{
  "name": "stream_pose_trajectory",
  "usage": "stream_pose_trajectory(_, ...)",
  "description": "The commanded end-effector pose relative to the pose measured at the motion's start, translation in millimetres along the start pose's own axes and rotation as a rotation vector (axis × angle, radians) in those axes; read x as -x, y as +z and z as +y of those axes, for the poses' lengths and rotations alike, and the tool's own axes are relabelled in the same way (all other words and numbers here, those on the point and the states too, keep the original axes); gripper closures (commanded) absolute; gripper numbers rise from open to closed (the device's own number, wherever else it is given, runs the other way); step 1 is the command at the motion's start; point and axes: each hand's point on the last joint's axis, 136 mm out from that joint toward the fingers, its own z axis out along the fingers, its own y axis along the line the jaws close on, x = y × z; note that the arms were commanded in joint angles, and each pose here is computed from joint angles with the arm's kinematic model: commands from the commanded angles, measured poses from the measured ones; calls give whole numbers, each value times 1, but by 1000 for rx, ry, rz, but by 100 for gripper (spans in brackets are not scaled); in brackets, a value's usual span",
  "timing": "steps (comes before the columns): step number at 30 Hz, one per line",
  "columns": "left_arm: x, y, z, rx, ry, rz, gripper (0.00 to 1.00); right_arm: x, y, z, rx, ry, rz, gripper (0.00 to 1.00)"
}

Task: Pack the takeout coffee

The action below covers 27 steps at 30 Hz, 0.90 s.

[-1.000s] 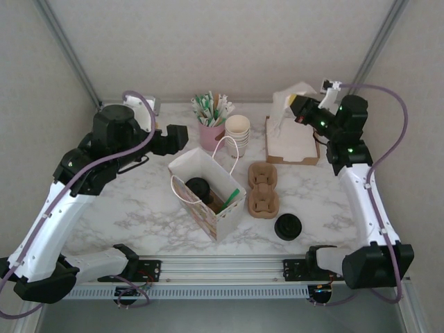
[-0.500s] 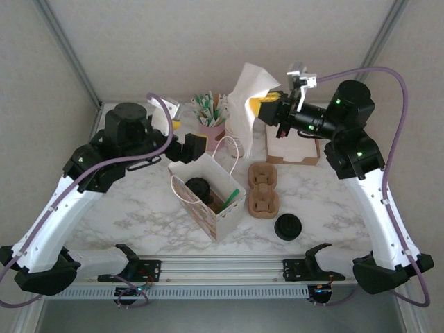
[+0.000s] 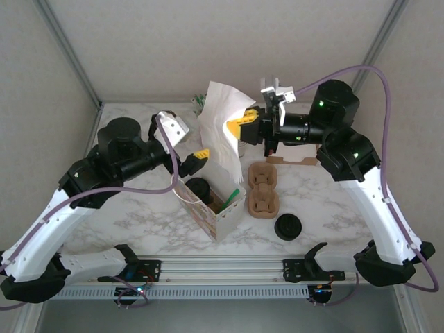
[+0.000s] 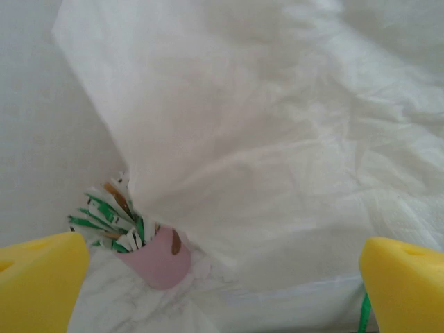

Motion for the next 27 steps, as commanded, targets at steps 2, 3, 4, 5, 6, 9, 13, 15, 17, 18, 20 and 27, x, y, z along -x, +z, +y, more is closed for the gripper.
stream_pose_trajectory(2,15,-7,-12,-27,144,-104,0,4,9,17,75,-16,8,100)
stream_pose_trajectory(3,15,-7,-15,-32,168,-113,0,4,11,19,87,-14,9,100)
stream_pose_trajectory(4,16,-8,-17,-35,195,-127,0,4,14,21,100,-7,12,100)
stream_pose_trajectory(5,16,-8,-19,-32,223,-137,0,3,17,22,112,-1,17,100)
stream_pose_trajectory(6,16,-8,-20,-27,247,-148,0,3,17,23,115,3,20,100)
stream_pose_trajectory(9,21,-11,-22,-9,303,-197,0,-1,25,31,148,18,38,100)
stream_pose_trajectory(13,28,-15,-26,-10,332,-252,0,-4,32,40,185,30,48,100)
stream_pose_trajectory(15,30,-17,-27,-8,342,-266,0,-5,35,43,194,33,51,100)
stream_pose_trajectory(17,32,-19,-27,-2,351,-284,0,-7,38,44,197,42,58,100)
stream_pose_trajectory(18,33,-19,-28,-1,355,-290,1,-7,39,45,197,45,60,100)
stream_pose_trajectory(20,35,-21,-29,-3,360,-302,4,-8,40,44,192,45,62,100)
stream_pose_trajectory(27,39,-24,-35,-18,372,-333,20,-3,41,46,199,69,38,100)
